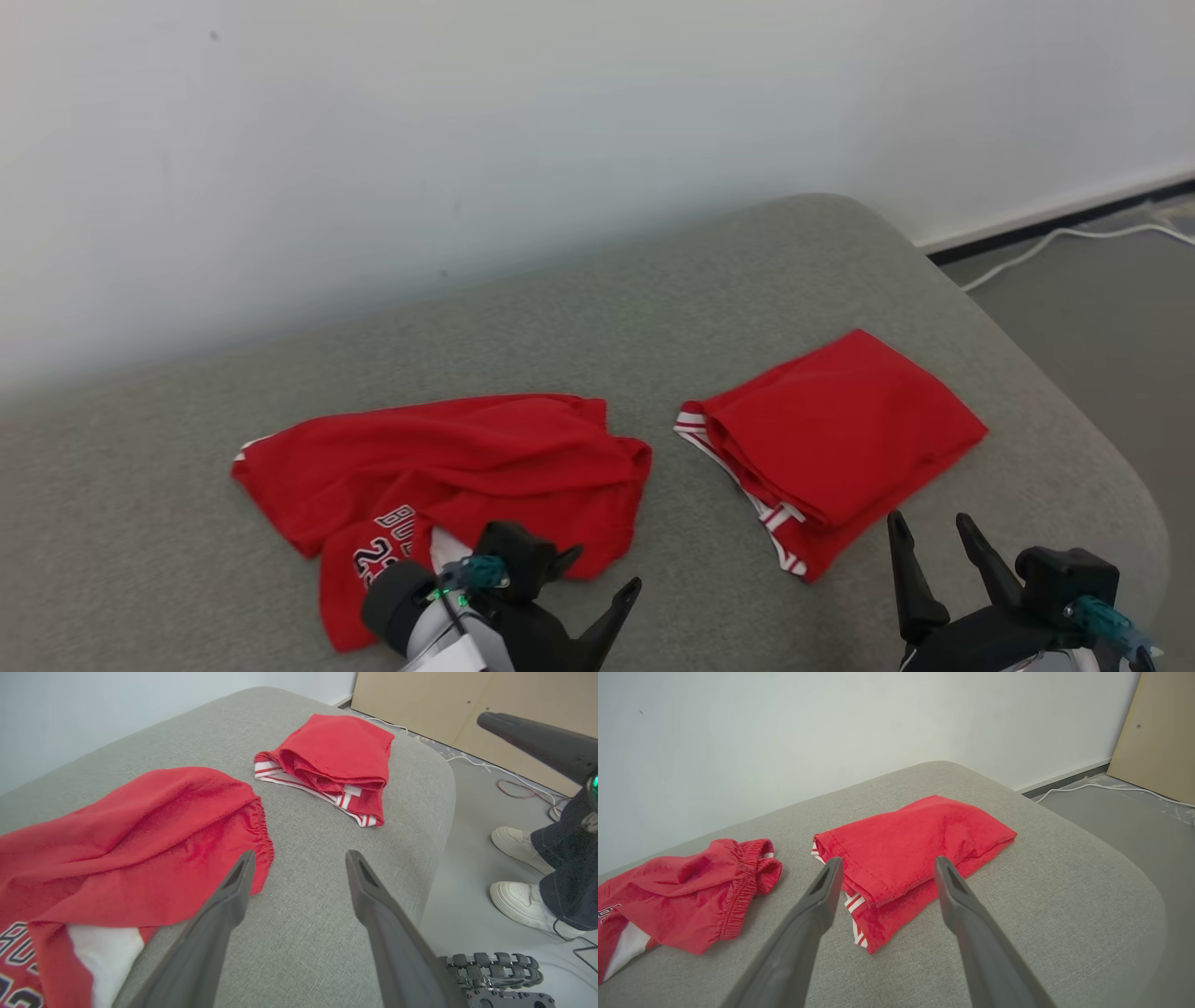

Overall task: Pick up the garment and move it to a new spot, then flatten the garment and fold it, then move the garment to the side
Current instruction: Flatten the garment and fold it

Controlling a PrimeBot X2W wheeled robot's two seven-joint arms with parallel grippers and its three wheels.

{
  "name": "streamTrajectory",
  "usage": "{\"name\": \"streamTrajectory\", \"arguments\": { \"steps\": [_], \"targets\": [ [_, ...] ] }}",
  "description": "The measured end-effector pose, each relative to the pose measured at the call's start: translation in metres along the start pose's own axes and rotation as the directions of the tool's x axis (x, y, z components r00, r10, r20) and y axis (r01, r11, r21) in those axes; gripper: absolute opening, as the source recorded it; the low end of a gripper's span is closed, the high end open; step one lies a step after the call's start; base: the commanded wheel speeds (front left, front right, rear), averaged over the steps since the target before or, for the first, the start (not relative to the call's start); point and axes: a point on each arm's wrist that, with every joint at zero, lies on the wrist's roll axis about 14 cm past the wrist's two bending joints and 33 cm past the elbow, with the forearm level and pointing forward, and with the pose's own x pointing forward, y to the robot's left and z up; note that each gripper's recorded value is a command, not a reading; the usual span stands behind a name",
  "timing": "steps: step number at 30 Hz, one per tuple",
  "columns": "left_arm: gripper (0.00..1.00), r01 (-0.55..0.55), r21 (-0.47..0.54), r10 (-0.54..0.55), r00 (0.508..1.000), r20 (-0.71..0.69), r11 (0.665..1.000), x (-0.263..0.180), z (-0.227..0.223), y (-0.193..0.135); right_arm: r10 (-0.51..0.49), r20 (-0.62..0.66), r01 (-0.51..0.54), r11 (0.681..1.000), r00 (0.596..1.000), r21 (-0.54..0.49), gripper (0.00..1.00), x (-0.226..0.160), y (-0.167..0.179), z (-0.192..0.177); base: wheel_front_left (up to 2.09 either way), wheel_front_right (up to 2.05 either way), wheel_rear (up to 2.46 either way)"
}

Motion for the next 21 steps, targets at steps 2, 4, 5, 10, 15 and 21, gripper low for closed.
{"name": "streamTrajectory", "arguments": {
  "steps": [2, 4, 5, 10, 15, 21],
  "targets": [
    [1.00, 0.043, 0.021, -0.043, 0.998, -0.037, 0.999, 0.011, -0.004, -0.010, -0.023, 0.005, 0.023, 1.000, 1.000, 0.000, 1.00, -0.002, -0.007, 0.002, 0.00, 0.00, 0.00],
    [1.00, 0.063, 0.032, -0.060, 0.995, -0.077, 0.997, 0.021, -0.011, -0.013, -0.041, 0.014, 0.041, 0.999, 0.999, 0.000, 1.00, -0.002, -0.013, 0.005, 0.00, 0.00, 0.00],
    [1.00, 0.068, 0.040, -0.064, 0.993, -0.094, 0.997, 0.025, -0.014, -0.013, -0.050, 0.016, 0.050, 0.999, 0.999, 0.000, 1.00, -0.003, -0.016, 0.006, 0.00, 0.00, 0.00],
    [1.00, 0.074, 0.089, -0.056, 0.981, -0.187, 0.993, 0.043, -0.030, 0.000, -0.100, 0.000, 0.100, 0.995, 0.995, -0.005, 1.00, -0.007, -0.029, 0.002, 0.00, 0.00, 0.00],
    [1.00, 0.059, 0.120, -0.026, 0.964, -0.266, 0.991, 0.056, -0.049, 0.015, -0.141, -0.019, 0.140, 0.990, 0.990, -0.015, 1.00, -0.009, -0.040, -0.002, 0.00, 0.00, 0.00],
    [1.00, 0.069, 0.180, -0.012, 0.955, -0.298, 0.981, 0.075, -0.056, 0.029, -0.188, -0.041, 0.186, 0.982, 0.981, -0.035, 1.00, -0.006, -0.052, -0.008, 0.00, 0.00, 0.00]
  ]
}}
